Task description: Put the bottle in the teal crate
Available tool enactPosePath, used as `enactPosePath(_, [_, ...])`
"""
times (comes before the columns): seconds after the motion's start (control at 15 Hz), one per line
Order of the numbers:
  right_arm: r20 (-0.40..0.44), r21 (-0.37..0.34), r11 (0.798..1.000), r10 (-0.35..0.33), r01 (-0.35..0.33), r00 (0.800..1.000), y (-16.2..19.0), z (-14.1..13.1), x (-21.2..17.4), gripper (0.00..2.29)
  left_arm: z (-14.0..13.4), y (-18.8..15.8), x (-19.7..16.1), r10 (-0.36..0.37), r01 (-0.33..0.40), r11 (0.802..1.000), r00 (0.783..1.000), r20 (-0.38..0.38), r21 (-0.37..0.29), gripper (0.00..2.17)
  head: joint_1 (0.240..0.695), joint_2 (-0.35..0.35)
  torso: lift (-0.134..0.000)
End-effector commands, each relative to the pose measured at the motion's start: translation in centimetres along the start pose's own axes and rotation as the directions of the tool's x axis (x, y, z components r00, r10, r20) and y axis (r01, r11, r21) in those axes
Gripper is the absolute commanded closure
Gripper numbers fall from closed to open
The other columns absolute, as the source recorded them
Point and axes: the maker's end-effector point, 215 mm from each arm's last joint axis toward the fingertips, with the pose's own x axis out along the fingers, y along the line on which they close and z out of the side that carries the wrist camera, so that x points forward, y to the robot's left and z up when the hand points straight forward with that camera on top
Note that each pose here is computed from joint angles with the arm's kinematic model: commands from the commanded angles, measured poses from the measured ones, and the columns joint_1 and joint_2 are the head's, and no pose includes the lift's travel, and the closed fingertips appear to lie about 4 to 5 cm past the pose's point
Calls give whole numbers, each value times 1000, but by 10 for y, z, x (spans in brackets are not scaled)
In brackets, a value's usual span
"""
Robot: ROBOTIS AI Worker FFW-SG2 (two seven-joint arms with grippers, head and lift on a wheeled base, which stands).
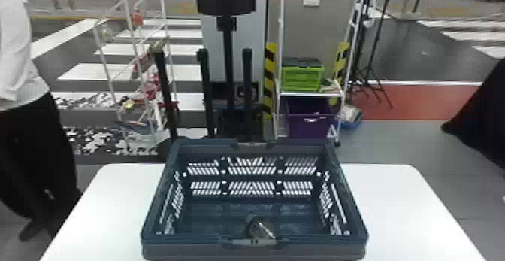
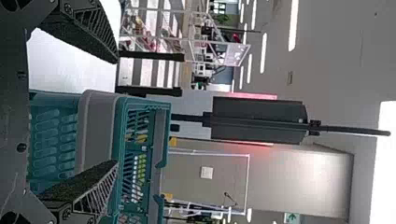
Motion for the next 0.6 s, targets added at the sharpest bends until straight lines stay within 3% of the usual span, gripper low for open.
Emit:
enactPosePath(0.0, [-1, -1, 1000, 0, 0, 1000, 0, -1, 1, 63, -1, -1, 0, -1, 1, 1000, 1000, -2, 0, 120, 499, 0, 0])
enactPosePath(0.53, [-7, -3, 1000, 3, -3, 1000, 0, -2, 2, 66, 0, -1, 1, -4, 4, 1000, 1000, -2, 1, 124, 499, 0, 0])
